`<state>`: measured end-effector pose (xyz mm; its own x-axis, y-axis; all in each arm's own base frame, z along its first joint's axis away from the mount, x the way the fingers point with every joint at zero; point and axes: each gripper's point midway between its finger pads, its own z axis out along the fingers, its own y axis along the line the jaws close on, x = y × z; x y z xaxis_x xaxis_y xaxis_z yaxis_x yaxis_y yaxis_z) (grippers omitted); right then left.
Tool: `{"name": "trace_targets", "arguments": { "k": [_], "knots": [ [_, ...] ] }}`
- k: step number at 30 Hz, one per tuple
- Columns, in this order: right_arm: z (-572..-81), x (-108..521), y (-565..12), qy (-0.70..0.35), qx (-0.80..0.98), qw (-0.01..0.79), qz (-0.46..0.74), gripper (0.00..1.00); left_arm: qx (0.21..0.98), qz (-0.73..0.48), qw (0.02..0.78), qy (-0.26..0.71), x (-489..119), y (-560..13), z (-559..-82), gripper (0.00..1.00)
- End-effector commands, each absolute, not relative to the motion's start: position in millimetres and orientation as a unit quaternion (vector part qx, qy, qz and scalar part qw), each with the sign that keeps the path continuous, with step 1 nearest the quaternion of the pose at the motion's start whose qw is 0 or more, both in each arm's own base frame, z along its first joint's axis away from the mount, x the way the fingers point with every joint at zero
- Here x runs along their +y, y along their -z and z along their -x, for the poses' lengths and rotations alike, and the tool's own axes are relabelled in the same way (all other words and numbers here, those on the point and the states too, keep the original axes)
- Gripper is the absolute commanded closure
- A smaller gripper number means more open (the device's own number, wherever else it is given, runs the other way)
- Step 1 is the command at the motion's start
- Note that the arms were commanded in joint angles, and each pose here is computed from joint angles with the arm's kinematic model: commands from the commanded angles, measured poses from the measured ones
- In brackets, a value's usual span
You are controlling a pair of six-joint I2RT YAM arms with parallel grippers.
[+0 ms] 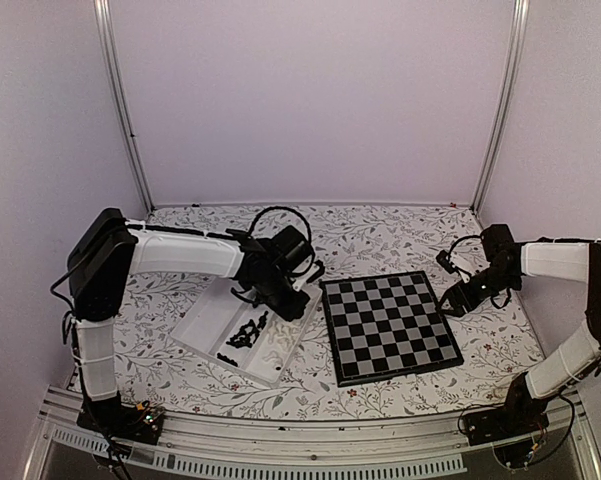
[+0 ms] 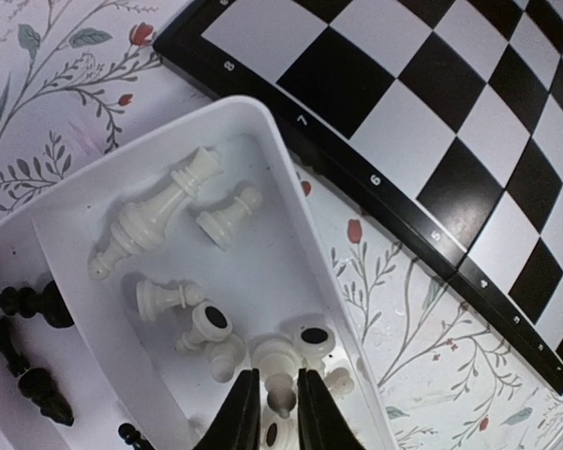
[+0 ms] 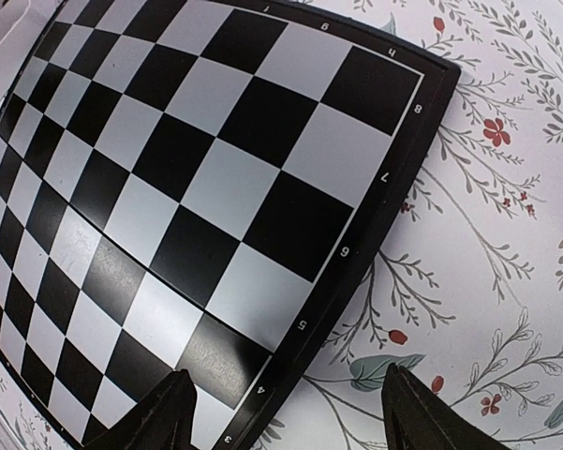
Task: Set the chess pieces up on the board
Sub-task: Pick up the chess piece from the storage box.
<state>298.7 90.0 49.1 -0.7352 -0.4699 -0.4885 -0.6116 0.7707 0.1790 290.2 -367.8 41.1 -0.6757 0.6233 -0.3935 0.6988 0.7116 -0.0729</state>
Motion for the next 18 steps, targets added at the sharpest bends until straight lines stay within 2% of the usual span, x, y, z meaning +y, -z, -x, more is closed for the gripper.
{"name": "trace_targets", "arguments": {
  "k": [1,5,9,18],
  "knots": [
    [-298,92,-51,-0.173,0.913,0.221,0.295,0.29,0.911,-0.366,0.154,0.106,-367,-32,-288,0.82],
    [-298,93,-52,-0.175,0.913,0.221,0.294,0.29,0.911,-0.369,0.153,0.104,-369,-32,-287,0.81],
    [-299,93,-53,-0.174,0.913,0.224,0.295,0.29,0.909,-0.372,0.159,0.1,-371,-41,-288,0.89],
    [-303,92,-64,-0.172,0.909,0.242,0.292,0.29,0.889,-0.385,0.226,0.102,-391,-116,-280,0.92]
  ]
}}
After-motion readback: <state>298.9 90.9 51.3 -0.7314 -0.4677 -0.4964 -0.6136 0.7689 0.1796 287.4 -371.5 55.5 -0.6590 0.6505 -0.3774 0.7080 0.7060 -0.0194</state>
